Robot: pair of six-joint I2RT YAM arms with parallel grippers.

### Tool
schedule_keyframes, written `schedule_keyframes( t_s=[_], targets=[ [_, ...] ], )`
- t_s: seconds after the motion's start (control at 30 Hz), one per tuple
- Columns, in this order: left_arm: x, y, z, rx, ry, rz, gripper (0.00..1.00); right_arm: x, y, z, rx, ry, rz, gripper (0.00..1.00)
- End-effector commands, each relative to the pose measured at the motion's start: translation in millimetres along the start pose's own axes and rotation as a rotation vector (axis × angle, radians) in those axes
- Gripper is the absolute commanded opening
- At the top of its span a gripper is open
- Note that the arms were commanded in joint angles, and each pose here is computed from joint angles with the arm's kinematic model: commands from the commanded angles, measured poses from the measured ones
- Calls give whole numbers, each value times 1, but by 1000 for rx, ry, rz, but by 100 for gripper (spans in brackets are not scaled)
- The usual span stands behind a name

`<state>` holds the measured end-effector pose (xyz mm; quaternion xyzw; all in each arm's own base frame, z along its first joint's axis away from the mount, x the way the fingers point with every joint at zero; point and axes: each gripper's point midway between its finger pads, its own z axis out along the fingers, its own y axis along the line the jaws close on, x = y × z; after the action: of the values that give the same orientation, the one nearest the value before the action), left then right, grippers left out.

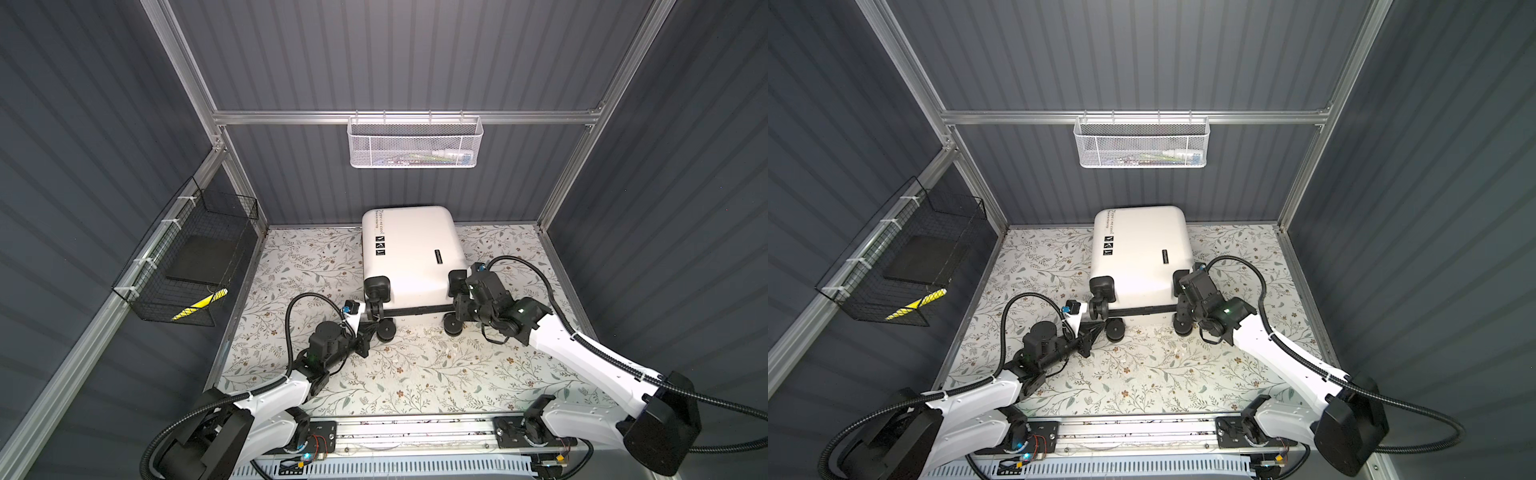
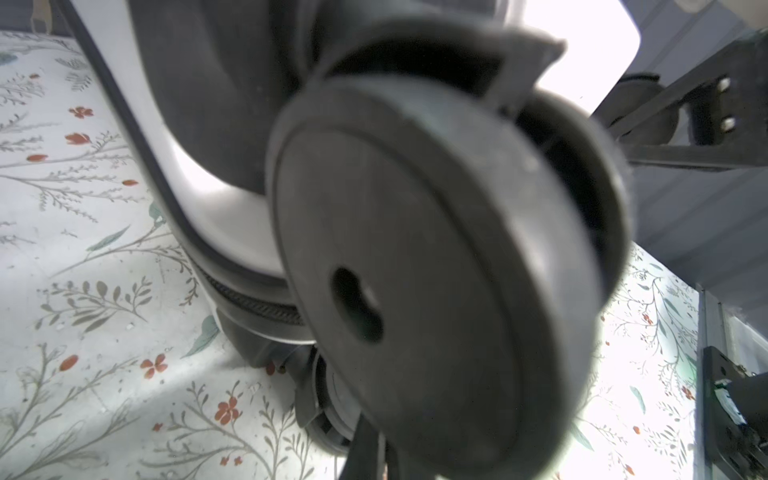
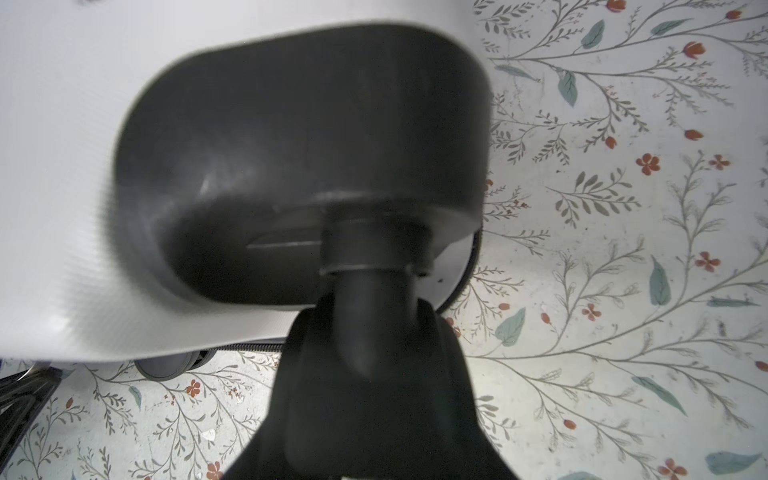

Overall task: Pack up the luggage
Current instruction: 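Pull the zipper pull along the suitcase edge with the left gripper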

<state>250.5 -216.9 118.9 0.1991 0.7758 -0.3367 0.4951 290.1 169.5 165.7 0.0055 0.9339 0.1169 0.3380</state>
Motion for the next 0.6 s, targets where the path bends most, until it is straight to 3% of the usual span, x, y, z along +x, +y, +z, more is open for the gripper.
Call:
schedule_keyframes(
  t_s=[0.0, 0.3, 0.57],
  targets=[
    [-29, -18, -4, 72, -150, 99, 0, -1, 9, 2, -41, -7, 21, 9],
    [-47, -30, 0, 99, -217, 219, 0, 1, 10, 6, -48, 3, 23, 8],
    [-47, -55, 8, 148, -197, 306, 0, 0, 15, 5, -66, 8, 22, 7]
  ],
)
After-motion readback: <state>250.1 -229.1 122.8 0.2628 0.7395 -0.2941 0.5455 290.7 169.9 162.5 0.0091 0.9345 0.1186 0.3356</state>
